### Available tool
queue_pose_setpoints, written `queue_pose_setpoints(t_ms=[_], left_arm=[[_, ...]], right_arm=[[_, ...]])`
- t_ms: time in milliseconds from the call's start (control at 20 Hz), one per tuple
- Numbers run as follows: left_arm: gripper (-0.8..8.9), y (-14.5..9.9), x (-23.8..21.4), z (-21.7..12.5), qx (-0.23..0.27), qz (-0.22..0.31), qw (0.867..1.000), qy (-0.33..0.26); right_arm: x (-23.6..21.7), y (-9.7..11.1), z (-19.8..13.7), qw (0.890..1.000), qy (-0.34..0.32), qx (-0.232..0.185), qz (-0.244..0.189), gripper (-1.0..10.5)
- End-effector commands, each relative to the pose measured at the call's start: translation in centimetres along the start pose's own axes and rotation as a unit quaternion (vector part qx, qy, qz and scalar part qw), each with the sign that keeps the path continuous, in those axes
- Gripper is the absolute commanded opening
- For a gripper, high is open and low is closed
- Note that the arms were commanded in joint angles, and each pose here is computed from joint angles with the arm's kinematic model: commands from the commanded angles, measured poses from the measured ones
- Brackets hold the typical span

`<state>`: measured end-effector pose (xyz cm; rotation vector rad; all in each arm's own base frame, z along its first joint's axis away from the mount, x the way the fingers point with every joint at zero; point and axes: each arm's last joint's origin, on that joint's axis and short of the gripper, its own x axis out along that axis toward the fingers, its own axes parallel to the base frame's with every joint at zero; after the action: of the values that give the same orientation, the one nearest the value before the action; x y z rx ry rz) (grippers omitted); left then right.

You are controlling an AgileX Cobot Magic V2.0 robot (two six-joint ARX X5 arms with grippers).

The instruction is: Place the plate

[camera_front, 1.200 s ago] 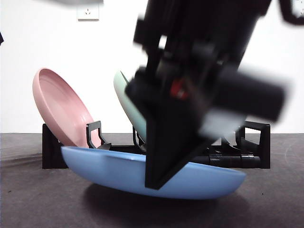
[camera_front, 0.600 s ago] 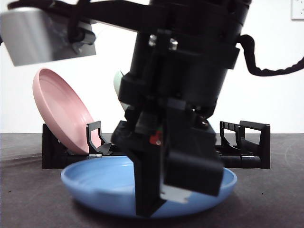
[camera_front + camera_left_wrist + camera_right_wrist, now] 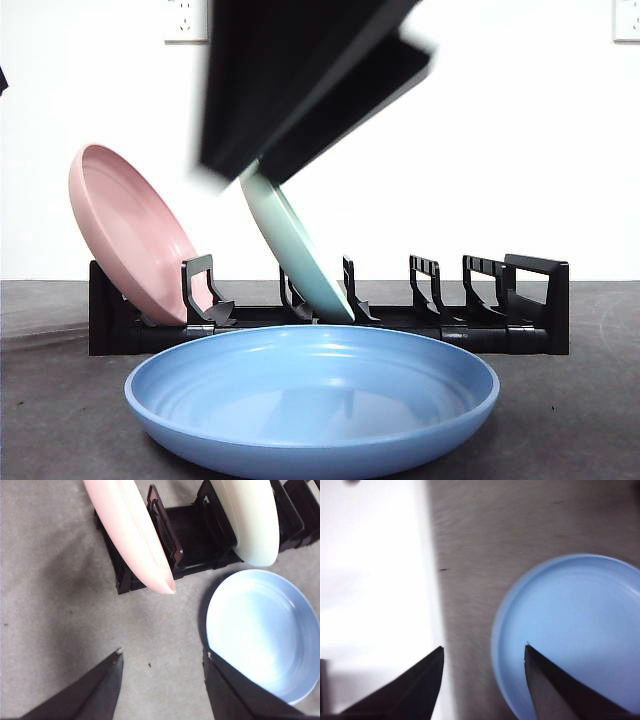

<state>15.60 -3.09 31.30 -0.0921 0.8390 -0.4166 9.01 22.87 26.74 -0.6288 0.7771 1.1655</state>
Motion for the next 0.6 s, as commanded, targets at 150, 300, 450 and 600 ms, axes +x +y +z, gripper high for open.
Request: queue_pose_setpoints(t_ms=[150,300,450,600], left_arm=[[2.6,-0.2,-1.2,1.9,-0.063,0.037,0.996,-0.053],[2.6,-0.3,-1.9,4.4,-0.106,0.062,0.988,-0.098],[2.6,-0.5,-1.4,7.6,-0.116,0.058,0.987,-0.099],[2.6,-0.6,0.4,10.7,-0.12,0.059,0.99,-0.047]], right_arm=[[-5.0,-3.0,-1.9,0.989,-0.017,0.121,-0.083,2.6],[-7.7,-4.4,-3.4,0.976,-0.04,0.175,-0.121,2.6],[-9.5,-4.8,-4.1,0.967,-0.072,0.198,-0.142,2.6],[-10.4,-4.9,-4.5,0.963,-0.087,0.207,-0.152,2.6]])
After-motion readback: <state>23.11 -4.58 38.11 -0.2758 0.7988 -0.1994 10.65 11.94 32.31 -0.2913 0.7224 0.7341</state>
